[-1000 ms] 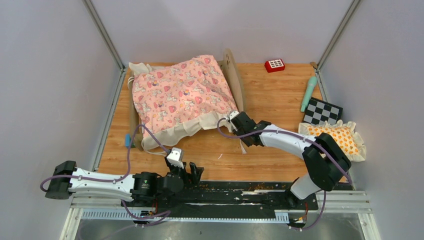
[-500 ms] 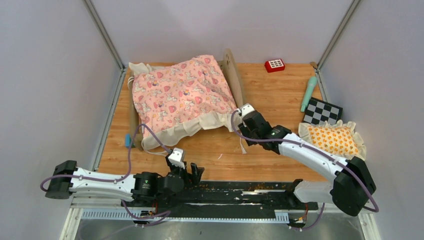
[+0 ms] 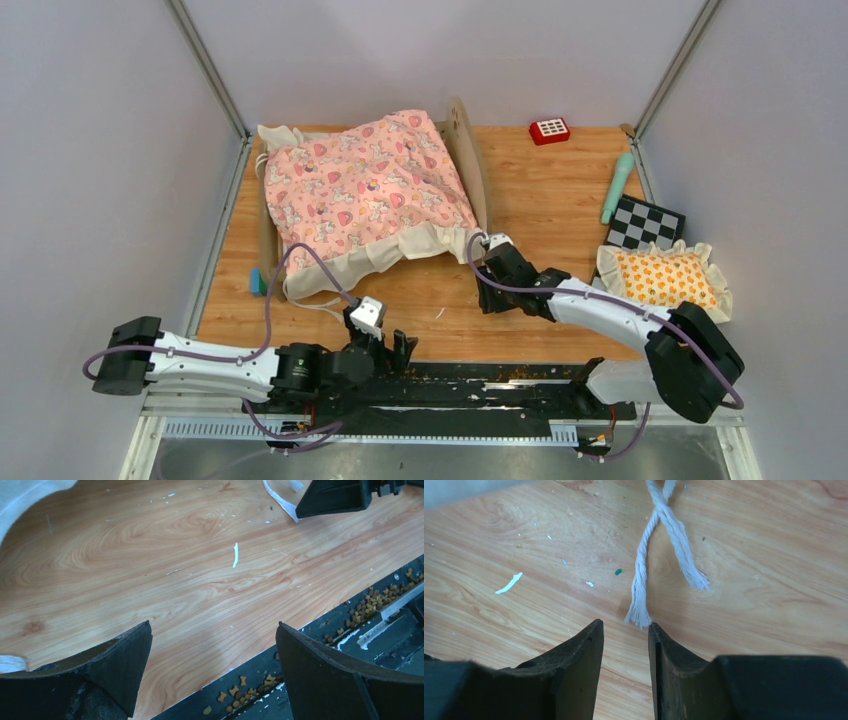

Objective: Set up the pet bed
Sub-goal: Tie the ropes to the bed frame.

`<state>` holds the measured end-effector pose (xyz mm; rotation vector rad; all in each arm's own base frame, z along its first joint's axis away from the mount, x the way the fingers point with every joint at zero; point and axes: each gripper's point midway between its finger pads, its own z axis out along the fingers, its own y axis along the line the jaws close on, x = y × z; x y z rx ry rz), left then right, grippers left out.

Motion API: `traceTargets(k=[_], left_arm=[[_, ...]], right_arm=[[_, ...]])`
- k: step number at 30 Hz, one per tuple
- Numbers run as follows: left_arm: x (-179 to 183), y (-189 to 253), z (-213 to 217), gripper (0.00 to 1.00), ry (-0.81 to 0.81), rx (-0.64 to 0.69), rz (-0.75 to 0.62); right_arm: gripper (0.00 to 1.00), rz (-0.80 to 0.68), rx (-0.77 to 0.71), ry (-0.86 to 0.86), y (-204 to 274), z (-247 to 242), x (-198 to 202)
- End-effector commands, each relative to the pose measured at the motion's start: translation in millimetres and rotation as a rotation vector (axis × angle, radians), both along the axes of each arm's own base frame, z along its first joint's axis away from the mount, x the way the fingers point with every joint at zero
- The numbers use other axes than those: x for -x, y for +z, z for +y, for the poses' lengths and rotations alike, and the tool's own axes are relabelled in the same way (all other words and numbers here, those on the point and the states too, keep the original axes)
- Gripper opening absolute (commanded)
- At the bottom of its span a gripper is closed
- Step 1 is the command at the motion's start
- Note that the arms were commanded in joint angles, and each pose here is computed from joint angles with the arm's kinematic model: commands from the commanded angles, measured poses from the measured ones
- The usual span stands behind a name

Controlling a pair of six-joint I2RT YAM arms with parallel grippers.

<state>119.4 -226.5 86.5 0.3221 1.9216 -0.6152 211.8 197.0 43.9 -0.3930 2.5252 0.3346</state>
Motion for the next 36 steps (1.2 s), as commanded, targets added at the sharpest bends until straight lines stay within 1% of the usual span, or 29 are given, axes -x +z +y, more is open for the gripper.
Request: traceTargets(k=[1, 7, 13, 18, 23, 27, 29, 33, 34, 36], left_arm=[[0.9, 24.0, -19.8, 1.0, -0.03, 0.035, -0.019], [3.6, 17.2, -23.4, 1.0, -0.038, 0.023, 0.001], [4.1, 14.0, -21.6, 1.0, -0.038, 0.029, 0.007], [3.3, 12.9, -19.0, 1.0, -0.03, 0.025, 0.007], [2.6, 11.7, -16.3, 1.0, -0.02, 0.023, 0.01], [1.5, 11.0, -14.2, 1.0, -0.008, 0.027, 0.012], [1.0, 10.2, -12.7, 1.0, -0.003, 0.024, 0.012], [0.1, 10.2, -10.8, 1.0, 0.008, 0.021, 0.013], [0.0, 10.2, -10.5, 1.0, 0.009, 0.023, 0.014], [0.1, 11.7, -11.2, 1.0, 0.011, 0.032, 0.016]], right_arm=[[0.38, -0.036, -0.069, -0.06, 3.5, 15.6, -12.3], [0.4, -0.034, -0.003, -0.065, -11.0, 10.7, -10.7], [0.46, -0.056, 0.088, -0.083, -21.6, 1.0, -8.9], [0.46, -0.058, 0.109, -0.085, -28.1, 0.0, -8.0], [0.44, -0.039, 0.079, -0.021, -33.8, 18.1, 0.9], [0.44, -0.032, 0.028, 0.064, -30.3, 47.8, 12.6], [0.45, -0.035, -0.021, 0.101, -26.3, 65.7, 15.1], [0.45, -0.053, -0.117, 0.16, -16.7, 94.7, 11.1], [0.46, -0.072, -0.128, 0.177, -13.0, 99.8, 7.4], [0.47, -0.101, -0.099, 0.203, -5.3, 100.8, 1.7]])
